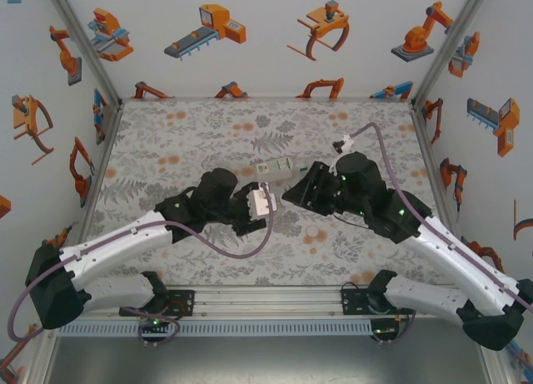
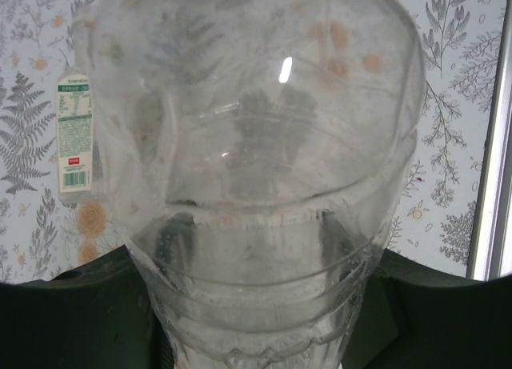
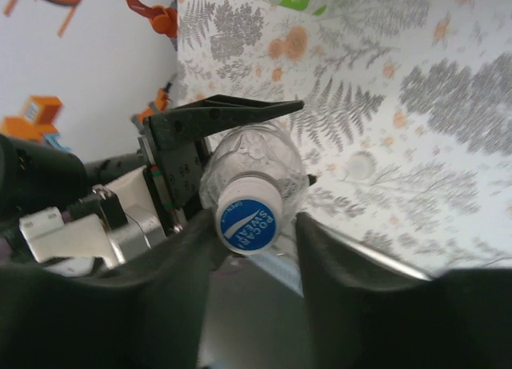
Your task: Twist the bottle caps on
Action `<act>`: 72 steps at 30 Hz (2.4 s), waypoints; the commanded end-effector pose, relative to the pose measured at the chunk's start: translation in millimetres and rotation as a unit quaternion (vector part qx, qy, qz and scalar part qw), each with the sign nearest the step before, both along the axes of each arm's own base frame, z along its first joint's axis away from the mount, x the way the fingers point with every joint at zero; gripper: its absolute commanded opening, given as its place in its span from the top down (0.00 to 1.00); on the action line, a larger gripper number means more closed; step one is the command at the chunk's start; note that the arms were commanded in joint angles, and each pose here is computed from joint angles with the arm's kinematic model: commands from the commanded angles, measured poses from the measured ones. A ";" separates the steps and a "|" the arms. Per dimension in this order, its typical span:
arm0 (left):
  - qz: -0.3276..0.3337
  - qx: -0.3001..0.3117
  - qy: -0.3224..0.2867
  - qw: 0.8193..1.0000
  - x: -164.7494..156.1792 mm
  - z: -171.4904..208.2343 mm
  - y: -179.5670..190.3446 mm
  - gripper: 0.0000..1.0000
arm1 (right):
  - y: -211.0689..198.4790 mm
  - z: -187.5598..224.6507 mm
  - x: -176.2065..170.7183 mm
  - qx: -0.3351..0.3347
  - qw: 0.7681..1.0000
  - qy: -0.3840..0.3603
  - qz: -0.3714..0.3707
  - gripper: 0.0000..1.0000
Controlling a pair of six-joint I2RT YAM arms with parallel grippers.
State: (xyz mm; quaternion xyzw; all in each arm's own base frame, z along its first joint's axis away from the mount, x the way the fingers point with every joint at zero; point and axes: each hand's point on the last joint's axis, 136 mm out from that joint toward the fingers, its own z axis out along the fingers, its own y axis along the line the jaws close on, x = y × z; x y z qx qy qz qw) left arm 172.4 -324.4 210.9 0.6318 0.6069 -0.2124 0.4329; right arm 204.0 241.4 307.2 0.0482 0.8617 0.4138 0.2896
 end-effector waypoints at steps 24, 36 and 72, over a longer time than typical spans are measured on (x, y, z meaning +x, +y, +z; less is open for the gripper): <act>-0.134 -0.012 0.097 0.986 -73.7 30.2 17.7 1.00 | 27.6 66.3 -110.7 -0.119 0.657 -0.542 0.511 0.45; -0.136 -0.009 0.093 0.986 -72.3 30.0 16.5 1.00 | 47.5 60.1 -111.9 -0.063 0.661 -0.528 0.530 0.49; -0.042 -0.015 0.014 0.999 -19.4 20.5 0.6 1.00 | 17.0 36.1 -19.2 -0.008 0.958 -0.244 0.151 1.00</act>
